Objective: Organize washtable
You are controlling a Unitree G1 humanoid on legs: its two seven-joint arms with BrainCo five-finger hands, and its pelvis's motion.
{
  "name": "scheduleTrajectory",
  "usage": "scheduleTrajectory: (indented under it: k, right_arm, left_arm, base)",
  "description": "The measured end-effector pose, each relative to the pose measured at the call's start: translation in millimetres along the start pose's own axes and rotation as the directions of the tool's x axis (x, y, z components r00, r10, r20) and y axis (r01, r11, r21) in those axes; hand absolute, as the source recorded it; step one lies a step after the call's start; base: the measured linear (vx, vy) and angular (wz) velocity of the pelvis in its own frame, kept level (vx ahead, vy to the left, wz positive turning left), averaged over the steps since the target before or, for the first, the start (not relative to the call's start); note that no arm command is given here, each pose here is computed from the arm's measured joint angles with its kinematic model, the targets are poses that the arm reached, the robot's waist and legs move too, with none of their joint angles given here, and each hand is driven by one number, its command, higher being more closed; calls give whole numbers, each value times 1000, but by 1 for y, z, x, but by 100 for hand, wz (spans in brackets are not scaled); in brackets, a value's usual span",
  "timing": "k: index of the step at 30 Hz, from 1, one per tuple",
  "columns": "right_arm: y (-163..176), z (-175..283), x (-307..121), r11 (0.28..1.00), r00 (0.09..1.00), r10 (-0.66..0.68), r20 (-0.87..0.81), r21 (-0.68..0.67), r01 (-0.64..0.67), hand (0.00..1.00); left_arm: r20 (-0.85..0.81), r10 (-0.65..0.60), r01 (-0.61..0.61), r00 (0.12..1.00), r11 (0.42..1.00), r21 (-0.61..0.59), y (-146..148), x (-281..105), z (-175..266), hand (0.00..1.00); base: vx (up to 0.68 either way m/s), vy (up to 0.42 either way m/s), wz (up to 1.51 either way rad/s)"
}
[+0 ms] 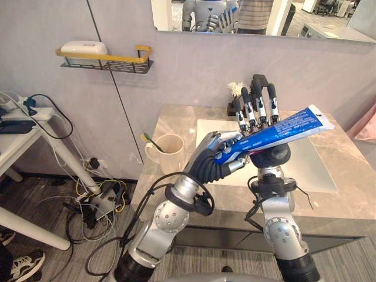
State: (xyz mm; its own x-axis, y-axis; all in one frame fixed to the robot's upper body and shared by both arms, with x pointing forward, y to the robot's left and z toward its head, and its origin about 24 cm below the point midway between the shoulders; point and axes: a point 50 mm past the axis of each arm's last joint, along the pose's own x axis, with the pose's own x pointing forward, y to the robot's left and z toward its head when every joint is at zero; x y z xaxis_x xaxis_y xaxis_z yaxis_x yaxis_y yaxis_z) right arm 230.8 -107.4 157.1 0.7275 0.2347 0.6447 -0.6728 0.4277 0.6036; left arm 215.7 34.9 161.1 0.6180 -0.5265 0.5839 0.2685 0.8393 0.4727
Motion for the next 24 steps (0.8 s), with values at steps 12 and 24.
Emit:
scheduleTrajectory:
  k: [12,24]
  right_arm:
    - [4,-1,6,999,999,34,-25,11,-34,100]
    - [3,0,8,1000,1000,2,24,30,-3,100]
  left_arm:
    - [59,29,-31,998,999,35,6,18,3,100]
    - [57,-18,17,998,1000,17,-5,17,2,100]
  base:
    - [2,1,0]
    - [0,0,0]
